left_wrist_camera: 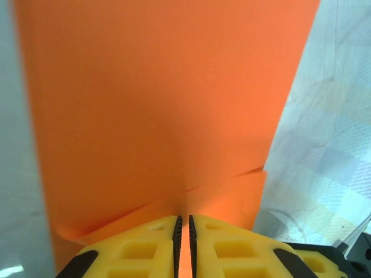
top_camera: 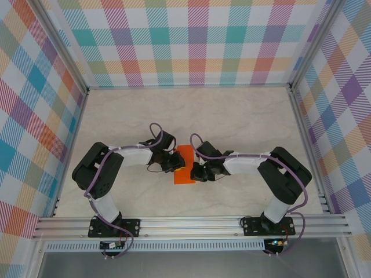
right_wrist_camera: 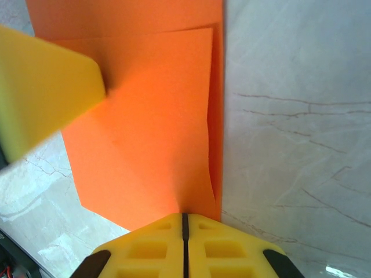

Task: Fold a paper plane with a square sheet of paper (pick it up from the middle)
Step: Fold the triangle a second time at the center of the table.

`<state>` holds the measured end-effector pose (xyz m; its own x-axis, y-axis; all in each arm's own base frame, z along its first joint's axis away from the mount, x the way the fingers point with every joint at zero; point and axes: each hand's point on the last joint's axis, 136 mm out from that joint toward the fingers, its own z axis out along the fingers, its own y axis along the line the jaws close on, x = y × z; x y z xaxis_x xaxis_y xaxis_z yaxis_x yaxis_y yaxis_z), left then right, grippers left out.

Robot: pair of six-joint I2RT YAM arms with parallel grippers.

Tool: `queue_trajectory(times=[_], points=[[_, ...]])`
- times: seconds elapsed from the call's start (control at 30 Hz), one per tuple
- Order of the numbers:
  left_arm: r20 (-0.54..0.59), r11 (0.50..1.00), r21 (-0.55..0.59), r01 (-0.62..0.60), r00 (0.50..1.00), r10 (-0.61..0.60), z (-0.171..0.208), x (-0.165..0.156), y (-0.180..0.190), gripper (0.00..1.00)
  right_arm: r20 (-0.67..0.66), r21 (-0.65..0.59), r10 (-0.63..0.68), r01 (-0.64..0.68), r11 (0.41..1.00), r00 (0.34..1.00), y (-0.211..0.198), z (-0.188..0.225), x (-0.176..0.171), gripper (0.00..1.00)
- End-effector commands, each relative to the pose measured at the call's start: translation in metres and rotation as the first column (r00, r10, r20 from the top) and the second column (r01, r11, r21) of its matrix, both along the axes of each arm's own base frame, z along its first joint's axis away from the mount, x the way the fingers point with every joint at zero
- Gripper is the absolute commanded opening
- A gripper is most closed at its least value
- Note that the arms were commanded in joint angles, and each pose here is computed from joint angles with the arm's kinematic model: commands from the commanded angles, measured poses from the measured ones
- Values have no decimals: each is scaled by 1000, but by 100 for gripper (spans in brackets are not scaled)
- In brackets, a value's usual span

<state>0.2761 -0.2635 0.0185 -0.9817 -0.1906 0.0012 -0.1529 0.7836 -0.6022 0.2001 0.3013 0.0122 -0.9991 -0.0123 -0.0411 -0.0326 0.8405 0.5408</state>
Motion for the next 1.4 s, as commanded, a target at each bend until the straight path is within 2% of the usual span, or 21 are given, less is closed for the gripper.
queue_trajectory(times=[0.0,0.27,0.43,0.73,0.87,1.07,1.2,1.37], points=[[13,998,47,-32,999,31,-10,7,25,15,-145,-225,-41,7,974,989,-48,-47,-35,8],[4,995,87,-48,999,48,-23,12,47,15,-163,-253,-56,13,967,985,-54,-51,-39,7],[25,997,74,-31,999,30,-21,13,47,16,-169,-258,-65,19,966,984,-55,-52,-39,8],[187,992,123,-24,982,1,10,39,60,16,-188,-268,-89,36,963,978,-55,-55,-41,7],[255,999,35,1,967,-10,37,44,46,16,-186,-264,-86,35,964,979,-54,-53,-40,7],[303,999,-39,23,953,-10,62,23,26,16,-193,-259,-84,32,965,978,-52,-53,-41,7],[270,996,-73,49,963,-28,54,1,8,15,-202,-257,-83,29,966,976,-52,-54,-42,7],[231,993,-93,74,972,-51,36,-13,-11,12,-205,-254,-81,27,967,975,-52,-55,-43,7]])
